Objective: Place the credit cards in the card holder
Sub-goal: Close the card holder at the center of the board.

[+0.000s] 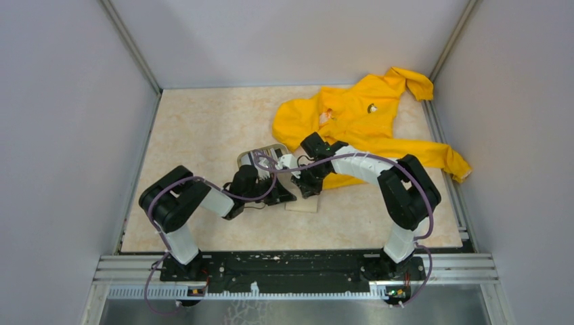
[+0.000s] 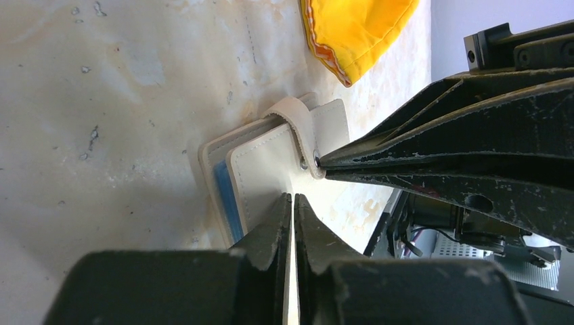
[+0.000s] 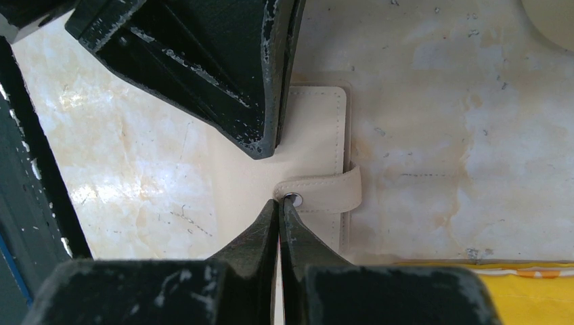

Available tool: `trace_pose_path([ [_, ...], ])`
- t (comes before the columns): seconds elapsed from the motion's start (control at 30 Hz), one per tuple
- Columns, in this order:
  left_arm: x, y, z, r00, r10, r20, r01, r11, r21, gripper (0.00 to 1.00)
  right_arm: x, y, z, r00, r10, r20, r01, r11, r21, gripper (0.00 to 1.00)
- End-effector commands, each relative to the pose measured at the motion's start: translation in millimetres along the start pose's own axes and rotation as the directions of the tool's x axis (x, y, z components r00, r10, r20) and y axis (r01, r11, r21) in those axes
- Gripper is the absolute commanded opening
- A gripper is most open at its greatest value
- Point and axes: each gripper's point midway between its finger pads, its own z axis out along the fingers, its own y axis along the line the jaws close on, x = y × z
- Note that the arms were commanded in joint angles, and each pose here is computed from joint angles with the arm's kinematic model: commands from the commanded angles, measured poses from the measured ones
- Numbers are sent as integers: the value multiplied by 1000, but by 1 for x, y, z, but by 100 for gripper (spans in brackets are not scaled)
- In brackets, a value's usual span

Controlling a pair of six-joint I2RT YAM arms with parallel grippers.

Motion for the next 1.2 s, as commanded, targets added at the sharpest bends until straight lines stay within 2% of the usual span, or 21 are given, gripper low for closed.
trace_pose_path([
  [0.0,-4,-5,-4,1000,-13,22,13,1000,15,12,-7,3,-2,999,-41,3,41,999,-16,0],
  [0.3,-17,-25,-2,998,-35,53,30,996,82,16,-14,0,-4,999,-36,33,36,999,6,0],
  [0.5,-16,-26,1,997,-54,47,49,995,92,14,-26,2,-12,996,-39,82,38,999,13,0],
  [0.7,-9,-10,4,997,-67,31,66,997,42,8,-31,-3,-21,993,-30,117,26,999,29,0],
  [1.17,-5,3,6,997,-70,32,70,998,5,6,-21,-13,-19,997,-30,69,25,997,71,1],
])
